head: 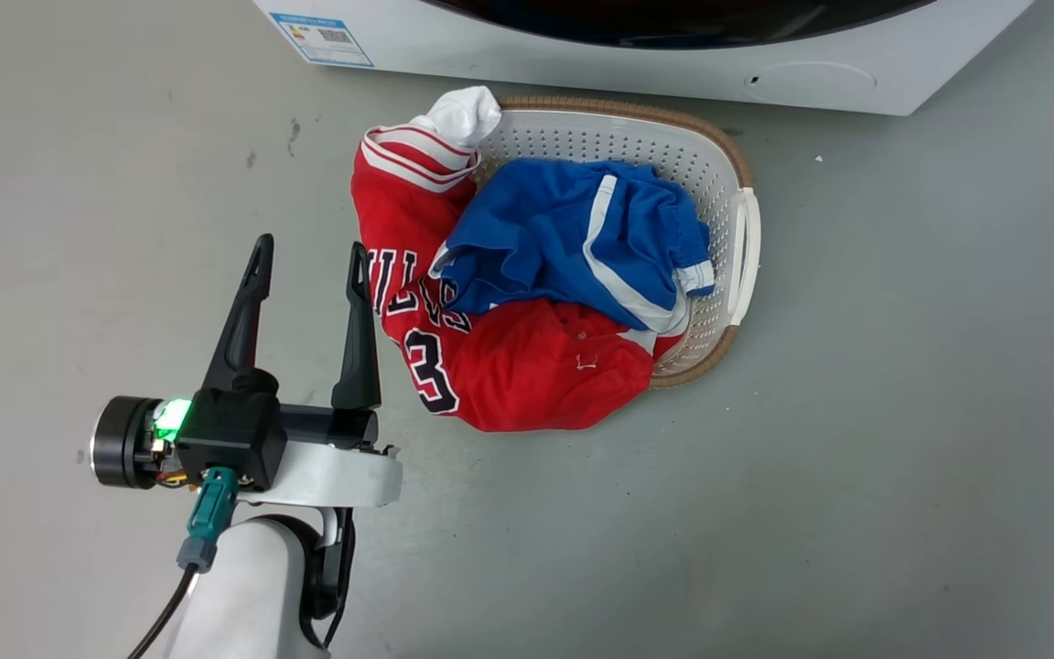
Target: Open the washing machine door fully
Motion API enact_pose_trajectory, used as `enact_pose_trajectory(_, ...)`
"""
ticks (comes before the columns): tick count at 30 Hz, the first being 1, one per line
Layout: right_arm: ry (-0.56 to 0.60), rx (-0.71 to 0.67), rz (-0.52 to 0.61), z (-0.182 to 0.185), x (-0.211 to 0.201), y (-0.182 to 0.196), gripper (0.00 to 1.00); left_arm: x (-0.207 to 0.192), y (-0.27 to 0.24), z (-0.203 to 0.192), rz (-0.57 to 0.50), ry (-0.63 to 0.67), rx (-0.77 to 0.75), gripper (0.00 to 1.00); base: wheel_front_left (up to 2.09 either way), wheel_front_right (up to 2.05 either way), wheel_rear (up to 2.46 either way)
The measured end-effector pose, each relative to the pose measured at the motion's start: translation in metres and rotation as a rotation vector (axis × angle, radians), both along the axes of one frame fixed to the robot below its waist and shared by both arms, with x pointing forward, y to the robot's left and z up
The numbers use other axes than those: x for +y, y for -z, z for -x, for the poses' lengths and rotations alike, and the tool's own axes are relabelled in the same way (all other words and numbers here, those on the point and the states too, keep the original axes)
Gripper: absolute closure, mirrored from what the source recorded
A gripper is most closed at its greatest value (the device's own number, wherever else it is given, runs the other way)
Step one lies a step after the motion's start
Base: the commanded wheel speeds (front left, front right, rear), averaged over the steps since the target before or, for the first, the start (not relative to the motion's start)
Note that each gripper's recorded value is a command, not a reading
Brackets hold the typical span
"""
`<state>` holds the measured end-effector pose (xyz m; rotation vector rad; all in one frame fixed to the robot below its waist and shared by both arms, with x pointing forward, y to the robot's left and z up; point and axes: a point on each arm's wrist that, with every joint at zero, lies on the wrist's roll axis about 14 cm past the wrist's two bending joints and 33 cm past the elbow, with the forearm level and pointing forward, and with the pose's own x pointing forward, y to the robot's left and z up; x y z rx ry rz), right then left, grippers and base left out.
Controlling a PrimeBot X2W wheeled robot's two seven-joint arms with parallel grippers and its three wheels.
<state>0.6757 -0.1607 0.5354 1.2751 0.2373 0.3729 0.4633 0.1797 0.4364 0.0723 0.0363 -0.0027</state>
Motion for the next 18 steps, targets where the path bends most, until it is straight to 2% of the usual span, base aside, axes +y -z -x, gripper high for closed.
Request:
enact_pose_trajectory(10,-0.123,0.035,0.15,-0.006,0.024,0.007,1.0,0.004,-0.002,0.0,0.0,-0.015,-0.003,0.0,0.0,0.0,0.0)
enact_pose_trajectory(18,-0.202,0.051,0.191,0.01,0.039,0.008,1.0,0.005,-0.011,0.002,0.007,-0.024,-0.023,0.0,0.0,0.0,0.0)
